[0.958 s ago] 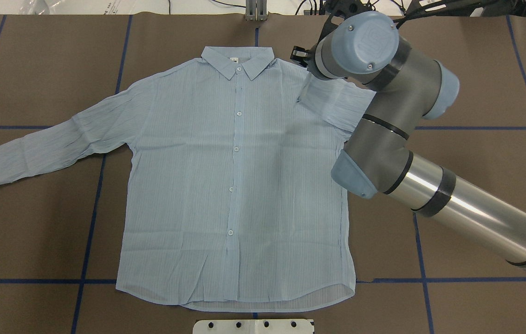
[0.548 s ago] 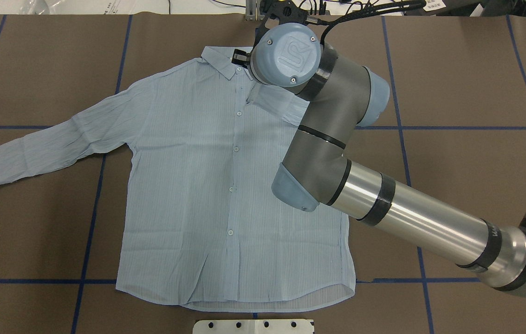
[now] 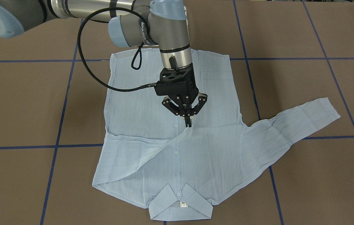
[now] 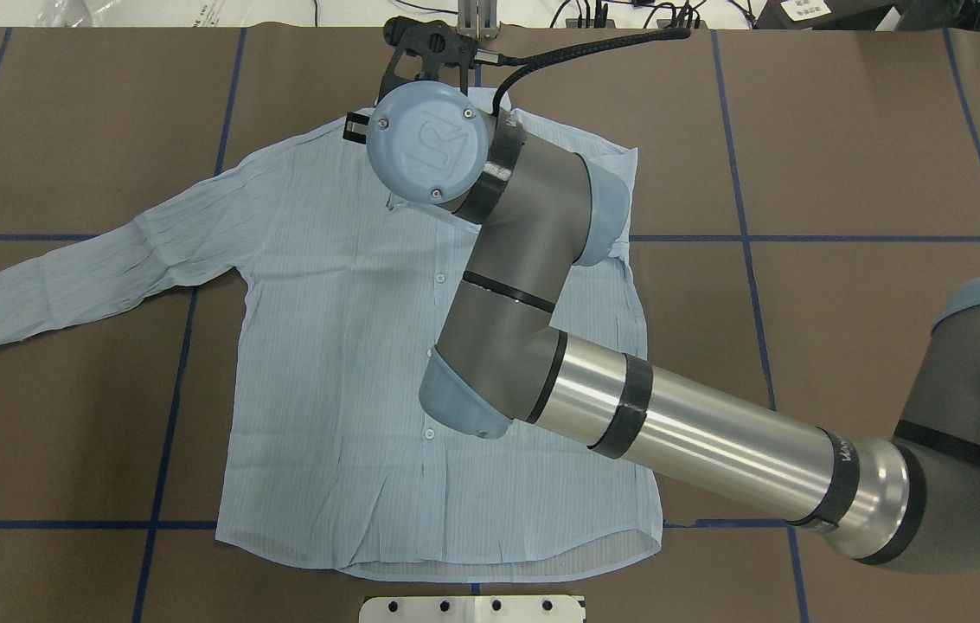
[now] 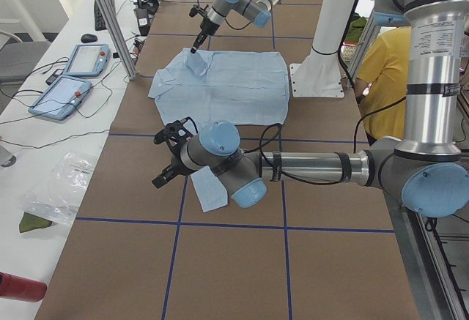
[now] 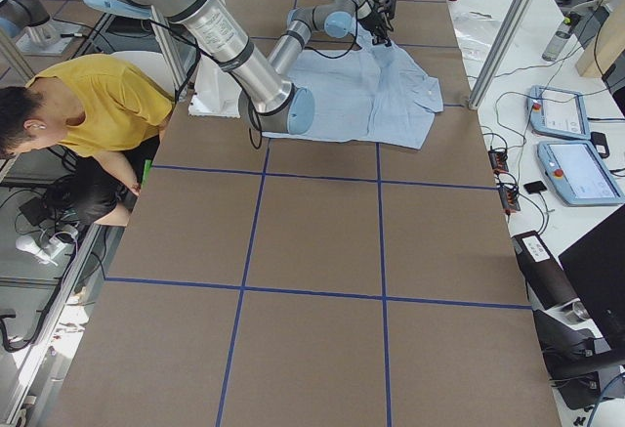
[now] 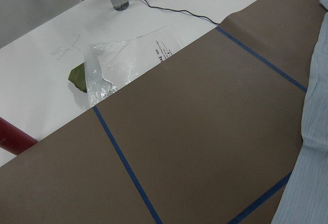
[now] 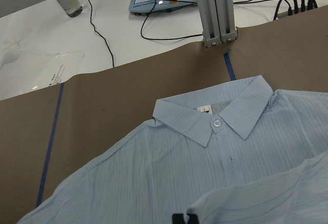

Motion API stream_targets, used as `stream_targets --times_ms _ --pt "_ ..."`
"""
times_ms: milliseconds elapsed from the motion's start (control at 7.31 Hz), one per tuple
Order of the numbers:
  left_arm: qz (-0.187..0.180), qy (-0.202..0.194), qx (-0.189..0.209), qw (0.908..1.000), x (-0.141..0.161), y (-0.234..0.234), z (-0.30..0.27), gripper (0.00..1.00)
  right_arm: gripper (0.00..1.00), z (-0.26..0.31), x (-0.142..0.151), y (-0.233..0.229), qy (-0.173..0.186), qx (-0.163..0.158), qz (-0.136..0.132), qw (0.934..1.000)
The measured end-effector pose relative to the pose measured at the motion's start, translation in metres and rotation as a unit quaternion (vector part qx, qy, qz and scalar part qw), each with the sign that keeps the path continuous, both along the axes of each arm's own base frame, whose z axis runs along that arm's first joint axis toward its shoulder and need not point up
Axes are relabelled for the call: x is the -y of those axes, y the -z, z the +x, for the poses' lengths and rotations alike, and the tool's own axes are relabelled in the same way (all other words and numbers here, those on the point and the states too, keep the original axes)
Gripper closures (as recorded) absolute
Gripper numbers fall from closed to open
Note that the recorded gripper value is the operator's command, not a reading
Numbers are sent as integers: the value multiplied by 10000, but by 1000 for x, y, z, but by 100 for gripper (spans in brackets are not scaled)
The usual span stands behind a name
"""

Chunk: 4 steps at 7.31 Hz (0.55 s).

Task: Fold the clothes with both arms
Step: 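Grasp the sleeve cuff with the right gripper and carry it across the shirt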

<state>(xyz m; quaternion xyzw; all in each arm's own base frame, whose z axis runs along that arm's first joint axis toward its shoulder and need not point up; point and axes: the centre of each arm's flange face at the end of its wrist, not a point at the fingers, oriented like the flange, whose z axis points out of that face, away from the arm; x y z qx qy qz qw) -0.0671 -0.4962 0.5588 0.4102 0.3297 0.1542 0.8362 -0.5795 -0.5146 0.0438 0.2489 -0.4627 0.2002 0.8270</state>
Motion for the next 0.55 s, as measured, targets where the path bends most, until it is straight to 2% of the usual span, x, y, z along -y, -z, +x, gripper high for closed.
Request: stream_targets --times_ms 137,548 --pt "-2 0 -2 10000 0 0 0 0 2 -21 -5 5 9 -94 -9 10000" --pt "-20 3 -2 10000 -1 -2 0 0 1 -56 -3 22 -30 -201 -159 9997"
